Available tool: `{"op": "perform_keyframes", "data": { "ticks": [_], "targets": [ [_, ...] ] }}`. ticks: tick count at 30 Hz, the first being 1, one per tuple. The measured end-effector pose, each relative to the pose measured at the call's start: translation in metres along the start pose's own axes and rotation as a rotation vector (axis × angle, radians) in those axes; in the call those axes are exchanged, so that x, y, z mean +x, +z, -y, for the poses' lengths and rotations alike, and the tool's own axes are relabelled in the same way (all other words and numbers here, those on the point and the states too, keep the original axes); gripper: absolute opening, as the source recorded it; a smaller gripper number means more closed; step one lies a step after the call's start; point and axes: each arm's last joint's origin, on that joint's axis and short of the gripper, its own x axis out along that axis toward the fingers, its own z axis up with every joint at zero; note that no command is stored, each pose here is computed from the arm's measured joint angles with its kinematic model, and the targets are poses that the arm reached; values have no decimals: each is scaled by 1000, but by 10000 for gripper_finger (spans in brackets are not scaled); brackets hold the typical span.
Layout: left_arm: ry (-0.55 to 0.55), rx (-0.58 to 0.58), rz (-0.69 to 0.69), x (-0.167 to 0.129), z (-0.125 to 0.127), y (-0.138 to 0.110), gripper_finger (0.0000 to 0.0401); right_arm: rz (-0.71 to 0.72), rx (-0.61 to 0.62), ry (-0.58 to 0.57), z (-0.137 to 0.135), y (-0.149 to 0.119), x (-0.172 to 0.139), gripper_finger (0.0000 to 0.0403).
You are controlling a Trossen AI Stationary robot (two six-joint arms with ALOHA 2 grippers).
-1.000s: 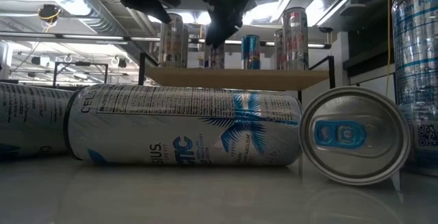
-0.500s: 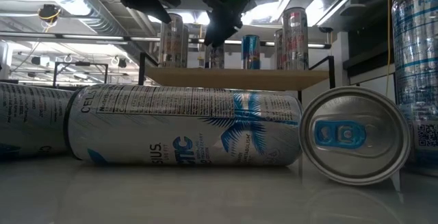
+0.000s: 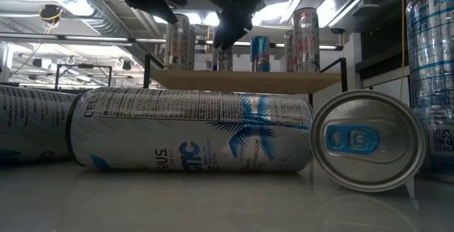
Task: Sort soda cans
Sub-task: Put the bottom white blue soda can on the shelf, then put the white yellow soda can on the shelf and align with other white yellow soda cans
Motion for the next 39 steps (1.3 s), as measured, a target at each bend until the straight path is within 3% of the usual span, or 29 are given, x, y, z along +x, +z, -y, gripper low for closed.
{"op": "perform_keyframes", "data": {
  "ticks": [13,24,32,39],
  "targets": [
    [-2,-2,3,0,0,0,354,8,-125,90,-52,-4,-73,344],
    [-10,-110,2,0,1,1,354,-73,-279,195,-90,-37,-155,344],
    [-202,-282,-106,-2,9,-1,354,-103,-231,226,-99,-58,-189,344],
    [-308,-459,-300,-19,29,-21,353,-26,-240,274,-121,-89,-188,344]
  ]
}}
